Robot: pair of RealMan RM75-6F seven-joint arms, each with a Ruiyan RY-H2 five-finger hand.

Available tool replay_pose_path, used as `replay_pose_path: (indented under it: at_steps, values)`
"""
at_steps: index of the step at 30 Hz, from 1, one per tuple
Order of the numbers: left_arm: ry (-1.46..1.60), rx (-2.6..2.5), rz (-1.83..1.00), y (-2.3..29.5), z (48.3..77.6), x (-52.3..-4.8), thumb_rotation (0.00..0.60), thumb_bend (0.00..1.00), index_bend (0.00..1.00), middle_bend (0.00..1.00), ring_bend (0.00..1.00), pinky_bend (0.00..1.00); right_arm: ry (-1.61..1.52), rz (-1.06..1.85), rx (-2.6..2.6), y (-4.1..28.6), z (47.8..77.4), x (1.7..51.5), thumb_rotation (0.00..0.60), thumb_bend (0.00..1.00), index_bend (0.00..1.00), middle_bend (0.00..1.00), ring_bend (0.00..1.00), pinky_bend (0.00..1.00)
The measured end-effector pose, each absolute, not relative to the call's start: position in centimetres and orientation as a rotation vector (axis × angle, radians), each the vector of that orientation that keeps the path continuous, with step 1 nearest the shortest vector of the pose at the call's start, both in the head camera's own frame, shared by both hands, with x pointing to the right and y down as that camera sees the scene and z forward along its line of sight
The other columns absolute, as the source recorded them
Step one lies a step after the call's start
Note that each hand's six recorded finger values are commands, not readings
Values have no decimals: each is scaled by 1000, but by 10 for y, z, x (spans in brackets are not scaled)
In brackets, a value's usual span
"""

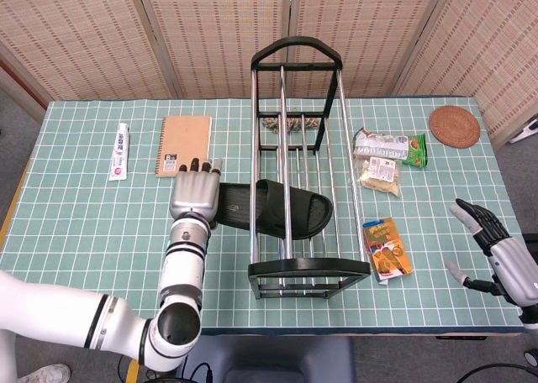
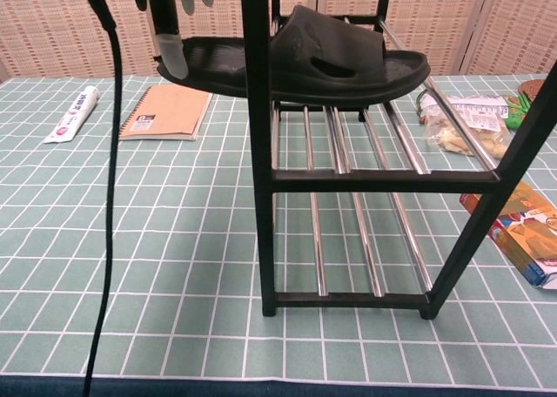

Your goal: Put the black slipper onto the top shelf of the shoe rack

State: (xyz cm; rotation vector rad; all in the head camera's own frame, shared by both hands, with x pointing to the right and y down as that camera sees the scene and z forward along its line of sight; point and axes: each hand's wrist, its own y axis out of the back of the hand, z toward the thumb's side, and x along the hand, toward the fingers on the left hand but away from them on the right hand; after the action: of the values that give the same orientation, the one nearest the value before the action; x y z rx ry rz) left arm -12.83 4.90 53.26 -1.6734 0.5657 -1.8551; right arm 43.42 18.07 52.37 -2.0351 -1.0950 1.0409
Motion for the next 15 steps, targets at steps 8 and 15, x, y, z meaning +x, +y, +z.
replay_pose_path:
  at_steps: [8,15]
  values:
    - [630,-1672,-1903,48,531,-171,600,154,39,89,0,140,-1096,1049,-2019,181,524,434,600,340,0,0,0,0]
    - [674,-1659,-1958,50,533,-217,600,154,47,90,0,140,-1084,1063,-2018,182,527,431,600,340,0,0,0,0]
